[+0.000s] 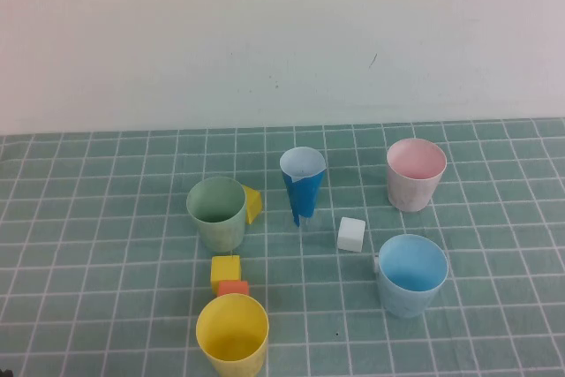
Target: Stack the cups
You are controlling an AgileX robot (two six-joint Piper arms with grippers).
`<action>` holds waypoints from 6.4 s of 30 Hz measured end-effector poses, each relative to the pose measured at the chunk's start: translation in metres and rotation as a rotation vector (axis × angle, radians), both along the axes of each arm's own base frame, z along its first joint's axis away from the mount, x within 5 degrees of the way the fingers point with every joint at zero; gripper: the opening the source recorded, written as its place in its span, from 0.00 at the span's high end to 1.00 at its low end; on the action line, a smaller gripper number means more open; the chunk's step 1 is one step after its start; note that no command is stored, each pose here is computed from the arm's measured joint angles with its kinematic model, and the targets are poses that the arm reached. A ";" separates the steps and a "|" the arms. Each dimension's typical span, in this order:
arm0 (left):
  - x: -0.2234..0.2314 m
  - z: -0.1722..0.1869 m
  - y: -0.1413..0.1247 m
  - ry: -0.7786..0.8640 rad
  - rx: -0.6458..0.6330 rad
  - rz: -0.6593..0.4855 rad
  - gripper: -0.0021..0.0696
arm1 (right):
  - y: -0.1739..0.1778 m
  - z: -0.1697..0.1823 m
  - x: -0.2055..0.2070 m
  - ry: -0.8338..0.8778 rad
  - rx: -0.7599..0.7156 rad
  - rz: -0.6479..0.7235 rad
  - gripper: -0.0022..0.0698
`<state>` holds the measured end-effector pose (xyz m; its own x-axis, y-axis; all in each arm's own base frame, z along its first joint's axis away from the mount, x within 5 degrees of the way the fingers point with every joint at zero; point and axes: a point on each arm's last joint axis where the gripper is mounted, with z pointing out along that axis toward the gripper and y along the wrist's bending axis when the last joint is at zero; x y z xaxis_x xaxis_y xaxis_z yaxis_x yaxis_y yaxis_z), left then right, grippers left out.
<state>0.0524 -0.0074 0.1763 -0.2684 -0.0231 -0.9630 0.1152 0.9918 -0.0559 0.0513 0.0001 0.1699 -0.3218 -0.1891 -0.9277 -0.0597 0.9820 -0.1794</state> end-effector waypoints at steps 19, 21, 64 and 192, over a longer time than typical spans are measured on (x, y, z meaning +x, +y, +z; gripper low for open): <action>0.000 0.000 0.000 0.000 0.000 0.000 0.97 | 0.000 0.000 0.000 0.000 0.000 0.000 0.97; 0.000 0.000 0.000 0.000 0.000 0.000 0.97 | 0.000 0.000 0.000 0.000 0.000 0.000 0.97; -0.012 0.074 0.002 -0.860 -0.024 0.024 0.97 | 0.001 0.078 -0.010 -0.926 -0.054 0.006 0.97; 0.345 0.090 -0.095 0.881 0.165 -0.269 0.96 | 0.023 0.084 0.085 0.466 -0.118 0.400 0.97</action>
<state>0.3969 -0.1026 0.2663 -0.8796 0.2648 -0.3952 0.3252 0.9410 -0.0934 0.1358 0.0231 0.2540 -0.5709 -0.4711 -0.6725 -0.5168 0.8426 -0.1515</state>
